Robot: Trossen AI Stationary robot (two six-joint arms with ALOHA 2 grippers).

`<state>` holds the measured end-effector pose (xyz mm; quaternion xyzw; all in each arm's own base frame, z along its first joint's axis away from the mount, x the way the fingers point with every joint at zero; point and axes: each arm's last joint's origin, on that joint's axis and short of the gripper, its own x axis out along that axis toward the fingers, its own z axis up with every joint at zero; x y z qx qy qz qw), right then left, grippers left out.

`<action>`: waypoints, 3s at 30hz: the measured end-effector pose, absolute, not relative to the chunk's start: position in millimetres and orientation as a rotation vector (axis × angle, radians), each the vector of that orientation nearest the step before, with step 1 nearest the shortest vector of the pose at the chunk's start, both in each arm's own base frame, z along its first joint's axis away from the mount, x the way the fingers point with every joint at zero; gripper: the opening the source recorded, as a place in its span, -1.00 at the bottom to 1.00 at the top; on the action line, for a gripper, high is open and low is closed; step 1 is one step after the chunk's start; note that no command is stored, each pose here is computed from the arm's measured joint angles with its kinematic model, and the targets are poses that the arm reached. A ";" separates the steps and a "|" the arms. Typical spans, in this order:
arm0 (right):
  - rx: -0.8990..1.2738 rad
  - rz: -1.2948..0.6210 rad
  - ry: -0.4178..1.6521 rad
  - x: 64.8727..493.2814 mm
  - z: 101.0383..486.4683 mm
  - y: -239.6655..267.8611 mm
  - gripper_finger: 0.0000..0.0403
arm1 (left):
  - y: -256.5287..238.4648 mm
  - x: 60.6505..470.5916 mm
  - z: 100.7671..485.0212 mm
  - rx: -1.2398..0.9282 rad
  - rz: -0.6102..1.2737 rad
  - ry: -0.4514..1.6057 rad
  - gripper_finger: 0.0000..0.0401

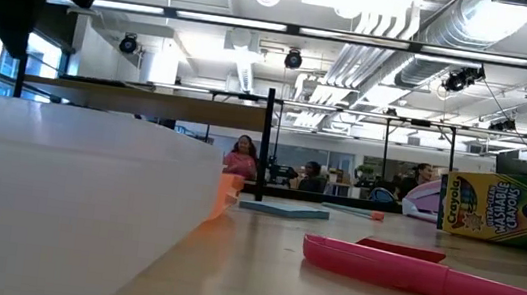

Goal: Pack school essentials
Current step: Put the red scissors in the orange supply box, then put the yellow pencil in the orange supply box

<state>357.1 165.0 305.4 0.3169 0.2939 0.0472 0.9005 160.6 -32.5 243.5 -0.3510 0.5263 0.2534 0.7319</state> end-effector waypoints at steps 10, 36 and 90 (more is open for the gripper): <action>0.675 0.162 0.643 380.8 264.7 186.9 -0.92 | -12.1 162.7 242.9 -0.754 0.569 1.168 -1.00; 0.672 0.286 0.772 423.6 183.2 184.1 -0.92 | 4.5 163.3 242.9 -0.729 0.585 1.159 -1.00; 0.621 0.045 0.686 418.8 250.6 173.3 -0.36 | 4.1 164.3 243.1 -0.543 0.431 1.198 -0.78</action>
